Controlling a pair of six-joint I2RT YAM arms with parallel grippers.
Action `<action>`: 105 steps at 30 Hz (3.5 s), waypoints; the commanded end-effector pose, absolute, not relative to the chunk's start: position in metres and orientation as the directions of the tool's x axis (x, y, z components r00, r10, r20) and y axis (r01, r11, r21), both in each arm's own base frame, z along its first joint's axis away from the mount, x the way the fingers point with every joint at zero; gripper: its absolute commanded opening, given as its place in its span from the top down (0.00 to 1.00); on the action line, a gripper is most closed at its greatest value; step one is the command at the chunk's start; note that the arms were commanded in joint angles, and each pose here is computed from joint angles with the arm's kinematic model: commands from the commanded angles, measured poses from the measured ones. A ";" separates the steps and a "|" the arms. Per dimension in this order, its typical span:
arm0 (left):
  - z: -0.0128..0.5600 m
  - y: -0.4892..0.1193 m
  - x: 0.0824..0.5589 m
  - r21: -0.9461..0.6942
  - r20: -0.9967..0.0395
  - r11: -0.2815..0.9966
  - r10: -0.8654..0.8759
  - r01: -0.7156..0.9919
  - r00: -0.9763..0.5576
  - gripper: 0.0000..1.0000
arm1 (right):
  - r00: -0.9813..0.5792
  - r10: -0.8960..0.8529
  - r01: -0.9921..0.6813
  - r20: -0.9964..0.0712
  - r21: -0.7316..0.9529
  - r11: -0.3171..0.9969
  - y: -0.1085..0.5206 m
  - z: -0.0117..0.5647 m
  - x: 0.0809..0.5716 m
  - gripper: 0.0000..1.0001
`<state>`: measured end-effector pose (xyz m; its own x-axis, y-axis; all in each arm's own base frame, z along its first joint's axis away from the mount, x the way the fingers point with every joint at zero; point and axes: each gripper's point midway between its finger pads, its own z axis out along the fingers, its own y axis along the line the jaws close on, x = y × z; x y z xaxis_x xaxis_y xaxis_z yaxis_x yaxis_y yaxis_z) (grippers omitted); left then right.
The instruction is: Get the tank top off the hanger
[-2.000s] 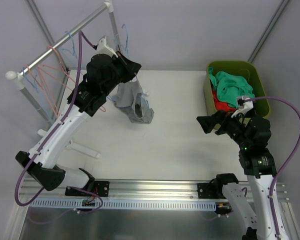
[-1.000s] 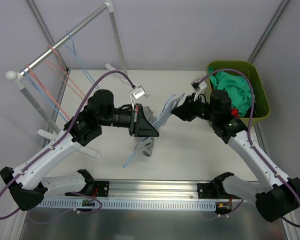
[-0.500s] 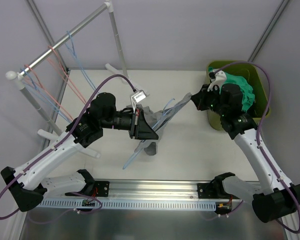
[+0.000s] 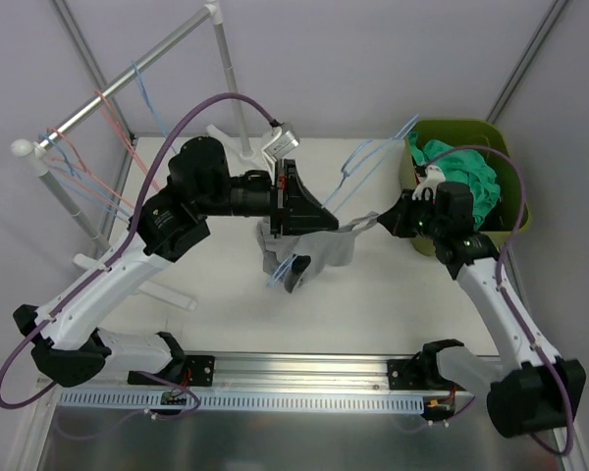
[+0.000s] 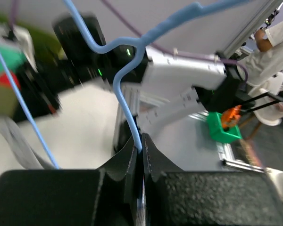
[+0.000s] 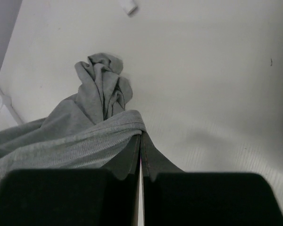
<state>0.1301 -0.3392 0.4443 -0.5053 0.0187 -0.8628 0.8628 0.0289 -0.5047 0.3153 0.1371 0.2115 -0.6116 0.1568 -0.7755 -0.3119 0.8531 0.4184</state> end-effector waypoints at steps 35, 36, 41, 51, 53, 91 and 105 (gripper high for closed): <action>0.433 -0.288 0.309 -0.716 -0.695 0.625 -0.679 0.311 -0.236 1.00 | -0.604 0.184 -0.468 -0.775 0.532 0.706 0.186 0.243 0.247 0.01; 0.443 -0.288 0.317 -0.747 -0.662 0.589 -0.700 0.308 -0.268 1.00 | -0.601 0.185 -0.472 -0.777 0.532 0.703 0.187 0.245 0.246 0.01; 0.429 -0.261 0.371 -0.726 -0.687 0.668 -0.692 0.164 -0.222 1.00 | -0.601 0.179 -0.480 -0.779 0.530 0.699 0.186 0.241 0.241 0.00; 0.474 -0.181 0.410 -0.654 -0.757 0.743 -0.645 0.142 -0.109 1.00 | -0.617 0.129 -0.493 -0.776 0.508 0.706 0.187 0.229 0.242 0.01; 0.470 -0.155 0.418 -0.656 -0.755 0.750 -0.650 0.087 -0.091 1.00 | -0.634 0.115 -0.499 -0.765 0.519 0.694 0.191 0.227 0.243 0.00; 0.475 -0.136 0.343 -0.651 -0.758 0.689 -0.613 0.319 -0.225 0.01 | -0.730 0.009 -0.374 -0.683 0.411 0.832 0.213 0.157 0.280 0.01; 0.432 -0.177 0.230 -0.530 -0.847 0.545 -0.371 0.649 -0.380 0.01 | -0.728 -0.002 -0.381 -0.686 0.401 0.833 0.216 0.159 0.280 0.00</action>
<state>0.2646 -0.1585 0.4228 -0.3717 -0.4577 -0.8077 0.4919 0.6408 -0.5894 0.2692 0.2043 0.1336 -0.7734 -0.0120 -0.6338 -0.3387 0.8530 0.3972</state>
